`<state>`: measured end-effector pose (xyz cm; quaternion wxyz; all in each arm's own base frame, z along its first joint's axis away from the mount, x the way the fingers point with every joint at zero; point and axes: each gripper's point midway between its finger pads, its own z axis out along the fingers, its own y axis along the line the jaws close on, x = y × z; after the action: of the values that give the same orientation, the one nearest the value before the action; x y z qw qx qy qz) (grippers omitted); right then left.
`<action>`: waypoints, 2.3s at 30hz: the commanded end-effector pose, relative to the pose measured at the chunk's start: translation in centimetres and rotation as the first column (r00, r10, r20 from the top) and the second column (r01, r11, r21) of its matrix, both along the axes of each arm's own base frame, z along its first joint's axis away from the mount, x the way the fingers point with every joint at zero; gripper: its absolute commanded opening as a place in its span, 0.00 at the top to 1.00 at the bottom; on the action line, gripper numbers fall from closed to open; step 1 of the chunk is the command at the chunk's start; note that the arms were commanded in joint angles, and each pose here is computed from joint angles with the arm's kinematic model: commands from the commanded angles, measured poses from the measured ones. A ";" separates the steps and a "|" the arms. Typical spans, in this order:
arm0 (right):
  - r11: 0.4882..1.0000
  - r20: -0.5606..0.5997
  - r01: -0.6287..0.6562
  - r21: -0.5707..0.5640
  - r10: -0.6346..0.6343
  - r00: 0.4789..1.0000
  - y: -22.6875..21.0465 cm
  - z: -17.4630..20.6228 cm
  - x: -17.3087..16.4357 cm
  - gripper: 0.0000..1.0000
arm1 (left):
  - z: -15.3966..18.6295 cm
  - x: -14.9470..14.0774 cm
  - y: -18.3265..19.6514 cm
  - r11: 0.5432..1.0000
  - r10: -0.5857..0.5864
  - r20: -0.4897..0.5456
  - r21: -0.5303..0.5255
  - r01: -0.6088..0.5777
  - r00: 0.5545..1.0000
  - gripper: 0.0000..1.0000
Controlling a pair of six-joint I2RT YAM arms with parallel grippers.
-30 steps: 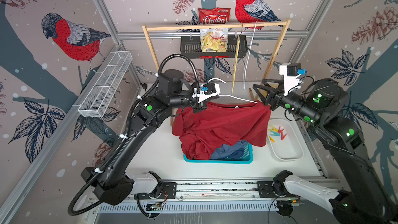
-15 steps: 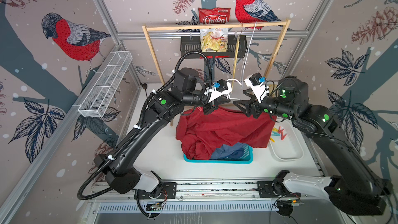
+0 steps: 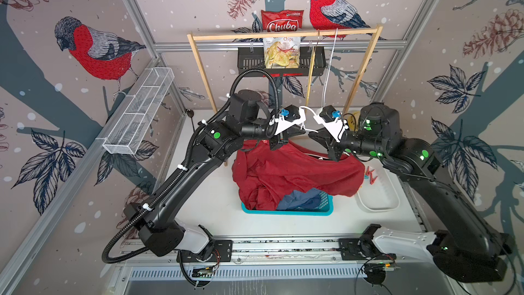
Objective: Remove the clothespins securing t-shirts to the hanger
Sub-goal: Adjust the hanger, then remove the clothespin from the hanger.
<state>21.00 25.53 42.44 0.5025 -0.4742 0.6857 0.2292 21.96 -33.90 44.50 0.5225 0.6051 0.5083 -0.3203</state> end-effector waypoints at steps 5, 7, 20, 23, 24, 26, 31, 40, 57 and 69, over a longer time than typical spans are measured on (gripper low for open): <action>0.997 0.106 -0.069 0.045 0.064 0.992 0.0 3.4 -0.9 1.00 | 3.5 -2.3 1.7 0.994 -0.013 0.078 -0.105 0.021 0.997 0.48; 0.995 0.100 -0.093 0.043 0.088 0.991 0.0 3.6 -1.4 1.00 | 5.0 -1.6 2.8 0.987 0.069 0.069 -0.153 -0.057 0.995 0.39; 0.976 0.000 -0.213 0.046 0.213 0.977 -0.7 2.2 -3.9 1.00 | 5.9 -2.3 11.3 0.969 0.085 0.007 -0.235 -0.081 0.996 0.25; 0.962 -0.023 -0.266 0.059 0.267 0.963 -0.5 2.2 -4.9 1.00 | 4.4 -2.3 11.6 0.976 0.052 0.030 -0.214 -0.044 0.998 0.28; 0.958 -0.031 -0.280 0.062 0.282 0.959 -0.4 2.1 -5.1 1.00 | 3.9 -2.3 11.4 0.977 0.038 0.020 -0.211 -0.033 0.999 0.28; 0.956 -0.049 -0.287 0.063 0.290 0.956 -0.3 1.7 -5.2 1.00 | 3.1 -2.4 11.2 0.979 0.008 -0.007 -0.205 -0.009 1.000 0.28; 0.955 -0.062 -0.289 0.064 0.292 0.954 -0.4 1.2 -5.3 1.00 | 2.0 -2.1 11.0 0.985 -0.025 -0.072 -0.174 0.012 0.997 0.28; 0.936 -0.061 -0.342 0.090 0.348 0.936 -0.2 1.7 -6.4 1.00 | 0.9 -2.0 10.7 0.981 -0.114 -0.156 -0.173 0.086 0.981 0.30; 0.943 -0.062 -0.321 0.087 0.326 0.943 0.0 1.7 -5.2 1.00 | 0.8 -2.6 11.1 0.975 -0.150 -0.188 -0.189 0.114 0.971 1.00; 0.949 -0.082 -0.293 0.116 0.303 0.949 -0.3 1.6 -4.1 1.00 | 3.0 -0.4 12.3 0.978 0.072 -0.105 -0.190 -0.091 0.992 1.00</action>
<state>16.42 24.83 43.27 0.4375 -0.5396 0.6289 0.3492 20.36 -22.18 46.10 0.5282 0.5331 0.5133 -0.4164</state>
